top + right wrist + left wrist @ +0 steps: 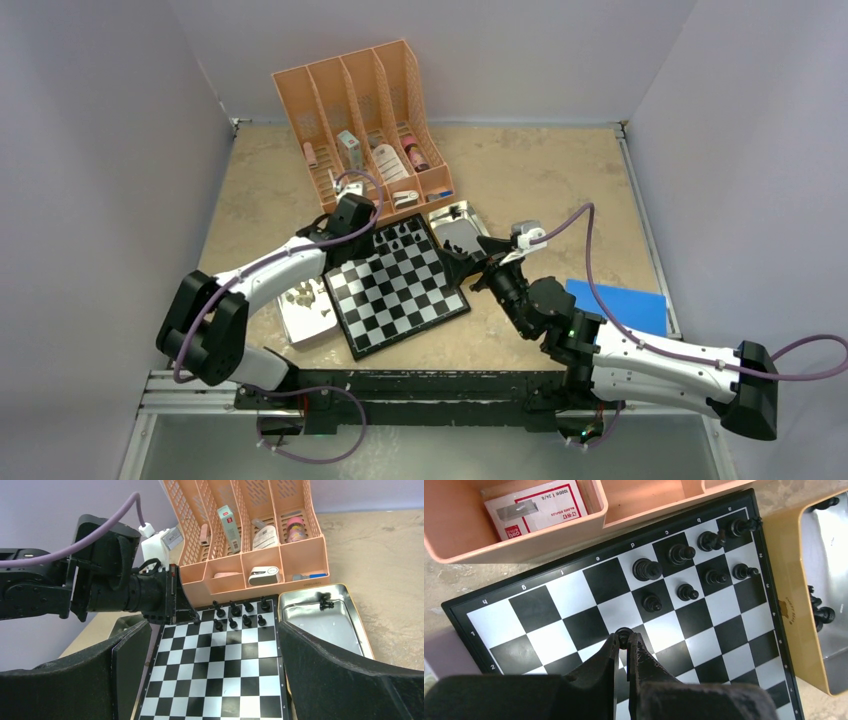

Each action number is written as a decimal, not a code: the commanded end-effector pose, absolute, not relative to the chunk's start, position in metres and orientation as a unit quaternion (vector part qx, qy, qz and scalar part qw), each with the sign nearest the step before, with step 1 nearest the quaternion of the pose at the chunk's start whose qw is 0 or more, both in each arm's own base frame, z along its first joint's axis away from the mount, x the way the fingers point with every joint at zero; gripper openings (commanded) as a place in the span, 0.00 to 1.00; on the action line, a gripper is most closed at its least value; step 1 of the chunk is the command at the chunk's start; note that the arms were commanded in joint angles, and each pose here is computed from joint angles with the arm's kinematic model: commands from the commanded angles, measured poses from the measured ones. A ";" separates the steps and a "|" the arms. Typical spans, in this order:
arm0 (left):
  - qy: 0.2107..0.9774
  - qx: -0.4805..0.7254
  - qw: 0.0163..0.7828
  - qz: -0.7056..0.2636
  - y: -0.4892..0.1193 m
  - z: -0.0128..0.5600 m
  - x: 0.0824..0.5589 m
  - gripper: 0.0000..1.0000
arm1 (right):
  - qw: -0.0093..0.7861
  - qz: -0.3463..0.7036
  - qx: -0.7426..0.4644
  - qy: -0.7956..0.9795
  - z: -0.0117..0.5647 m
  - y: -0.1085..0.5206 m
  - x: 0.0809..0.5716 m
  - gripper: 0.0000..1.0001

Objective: Set up the chess pieces on the board
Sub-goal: Place the chess piece on the chessboard.

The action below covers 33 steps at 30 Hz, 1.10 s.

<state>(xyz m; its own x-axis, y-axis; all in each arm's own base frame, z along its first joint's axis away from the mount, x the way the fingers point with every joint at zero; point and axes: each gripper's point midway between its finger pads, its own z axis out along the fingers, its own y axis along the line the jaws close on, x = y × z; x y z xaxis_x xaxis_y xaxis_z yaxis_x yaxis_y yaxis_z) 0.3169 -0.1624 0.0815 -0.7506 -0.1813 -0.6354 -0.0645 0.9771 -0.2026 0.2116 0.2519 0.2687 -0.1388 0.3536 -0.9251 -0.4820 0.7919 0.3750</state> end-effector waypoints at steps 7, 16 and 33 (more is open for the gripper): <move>0.927 -0.053 0.365 -0.068 -0.164 0.066 0.332 0.00 | 0.664 0.315 -0.024 0.678 0.276 0.246 0.216 0.99; 0.931 -0.048 0.356 -0.063 -0.163 0.056 0.329 0.00 | 0.663 0.309 -0.026 0.681 0.272 0.249 0.218 0.99; 0.936 -0.044 0.346 -0.058 -0.164 0.046 0.326 0.03 | 0.662 0.301 -0.029 0.686 0.267 0.252 0.220 0.99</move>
